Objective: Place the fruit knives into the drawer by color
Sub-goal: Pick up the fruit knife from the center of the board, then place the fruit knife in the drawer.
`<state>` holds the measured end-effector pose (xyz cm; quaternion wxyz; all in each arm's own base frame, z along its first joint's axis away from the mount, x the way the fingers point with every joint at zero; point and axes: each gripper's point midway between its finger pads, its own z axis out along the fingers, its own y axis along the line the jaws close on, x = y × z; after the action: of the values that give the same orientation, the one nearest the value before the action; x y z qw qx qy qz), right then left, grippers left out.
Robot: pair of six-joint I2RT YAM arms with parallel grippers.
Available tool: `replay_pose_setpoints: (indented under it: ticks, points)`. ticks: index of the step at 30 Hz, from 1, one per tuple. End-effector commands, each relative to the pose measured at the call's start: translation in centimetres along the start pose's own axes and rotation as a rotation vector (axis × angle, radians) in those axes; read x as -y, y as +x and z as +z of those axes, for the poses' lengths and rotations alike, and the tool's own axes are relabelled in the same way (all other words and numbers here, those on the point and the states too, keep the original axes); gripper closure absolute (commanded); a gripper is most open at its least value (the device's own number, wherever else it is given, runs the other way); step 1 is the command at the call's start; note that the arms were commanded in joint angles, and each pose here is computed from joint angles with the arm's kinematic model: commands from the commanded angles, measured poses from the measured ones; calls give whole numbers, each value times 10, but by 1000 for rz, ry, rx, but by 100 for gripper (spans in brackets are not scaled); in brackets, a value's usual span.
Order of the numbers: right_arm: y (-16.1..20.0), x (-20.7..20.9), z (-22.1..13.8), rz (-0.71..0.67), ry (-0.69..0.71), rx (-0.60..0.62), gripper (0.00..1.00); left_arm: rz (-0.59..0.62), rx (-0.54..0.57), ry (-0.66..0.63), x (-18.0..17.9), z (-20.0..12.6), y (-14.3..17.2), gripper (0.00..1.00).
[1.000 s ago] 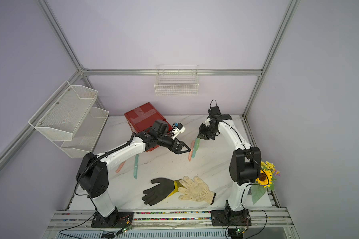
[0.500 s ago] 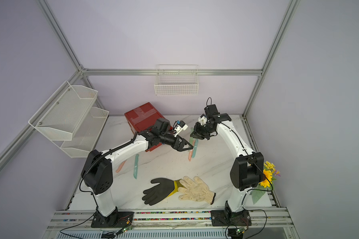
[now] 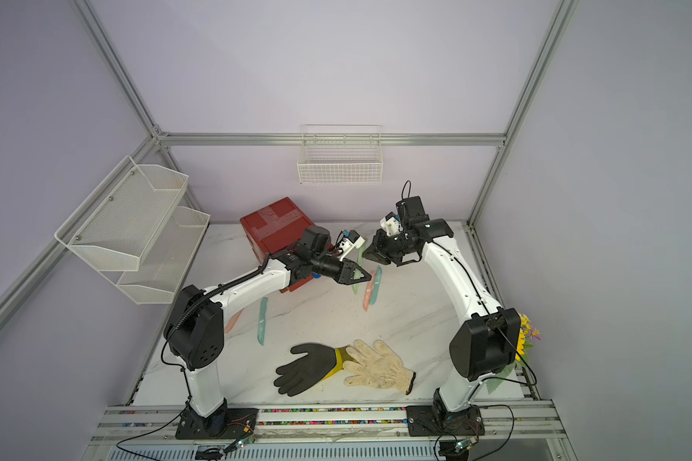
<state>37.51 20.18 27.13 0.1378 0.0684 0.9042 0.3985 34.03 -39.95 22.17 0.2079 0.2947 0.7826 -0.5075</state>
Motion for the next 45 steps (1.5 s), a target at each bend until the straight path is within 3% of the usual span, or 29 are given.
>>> replay_pose_setpoints:
  ticks: [1,7,10,14,15,17,18,22,27,30,35,43,44,45]
  points:
    - [0,-13,-1,-24,-49,19,87,124,70,81,38,-11,-30,100]
    - [-13,-22,-10,-48,-38,91,85,159,68,68,49,-23,-36,100]
    - [-31,-13,-32,-60,80,233,70,180,63,51,56,-30,-41,100]
    - [-47,-4,-77,-60,208,465,40,201,63,-8,59,-42,-44,100]
    - [-48,-1,-87,-52,228,514,28,215,68,-27,61,-46,-47,100]
    - [-48,4,-104,-33,261,589,23,258,78,-91,63,-56,-53,100]
    - [-46,7,-108,-23,266,610,15,276,82,-140,62,-63,-57,100]
    - [-35,15,-97,14,229,583,15,352,98,-410,42,-100,-76,100]
    - [-20,34,-69,56,217,492,15,480,124,-887,-3,-163,-89,100]
    - [-17,37,-64,57,218,468,15,544,89,-1026,-24,-185,-83,100]
    - [-19,36,-62,38,228,453,15,483,46,-1047,-57,-204,-67,100]
    - [-25,34,-59,31,225,451,15,410,40,-1002,-81,-203,-51,100]
    - [-25,34,-58,31,223,451,15,409,42,-995,-80,-202,-51,93]
    - [-25,35,-56,30,222,447,15,400,47,-999,-80,-203,-52,64]
